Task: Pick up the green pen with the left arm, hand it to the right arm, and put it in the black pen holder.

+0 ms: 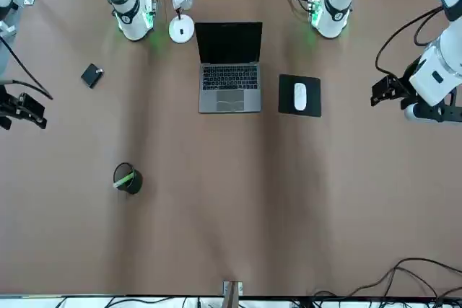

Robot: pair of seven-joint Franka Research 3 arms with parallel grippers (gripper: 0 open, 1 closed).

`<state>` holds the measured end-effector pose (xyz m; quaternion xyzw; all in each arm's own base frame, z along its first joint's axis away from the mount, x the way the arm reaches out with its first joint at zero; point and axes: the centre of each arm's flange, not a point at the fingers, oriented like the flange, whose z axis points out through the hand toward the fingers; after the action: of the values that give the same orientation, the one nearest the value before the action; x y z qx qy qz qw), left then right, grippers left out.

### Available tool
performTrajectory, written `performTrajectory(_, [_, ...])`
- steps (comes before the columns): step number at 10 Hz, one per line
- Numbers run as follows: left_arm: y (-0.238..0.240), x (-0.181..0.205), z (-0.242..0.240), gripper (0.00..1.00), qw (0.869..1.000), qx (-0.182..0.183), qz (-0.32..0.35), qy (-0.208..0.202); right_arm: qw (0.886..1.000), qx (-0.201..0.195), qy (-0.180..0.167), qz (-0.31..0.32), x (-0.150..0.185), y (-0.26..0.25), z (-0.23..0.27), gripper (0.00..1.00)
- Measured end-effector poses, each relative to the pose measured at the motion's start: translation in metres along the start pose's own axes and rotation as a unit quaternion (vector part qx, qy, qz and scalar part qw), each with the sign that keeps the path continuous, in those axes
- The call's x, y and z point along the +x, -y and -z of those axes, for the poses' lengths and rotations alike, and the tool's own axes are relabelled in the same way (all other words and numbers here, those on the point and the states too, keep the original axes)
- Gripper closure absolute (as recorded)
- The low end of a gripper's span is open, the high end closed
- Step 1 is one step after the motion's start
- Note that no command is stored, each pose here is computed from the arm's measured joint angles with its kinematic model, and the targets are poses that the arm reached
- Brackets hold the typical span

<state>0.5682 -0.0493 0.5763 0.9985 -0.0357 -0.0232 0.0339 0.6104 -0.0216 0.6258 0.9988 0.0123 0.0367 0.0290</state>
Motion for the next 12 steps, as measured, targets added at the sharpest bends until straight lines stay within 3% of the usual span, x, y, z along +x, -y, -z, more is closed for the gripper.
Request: performTrajectory(12, [-0.0024,0.0043,0.0052,0.00,1.000,0.000,-0.002,-0.007,1.000,-0.001,-0.002,-0.007,0.0000,-0.0059,0.0001,0.00])
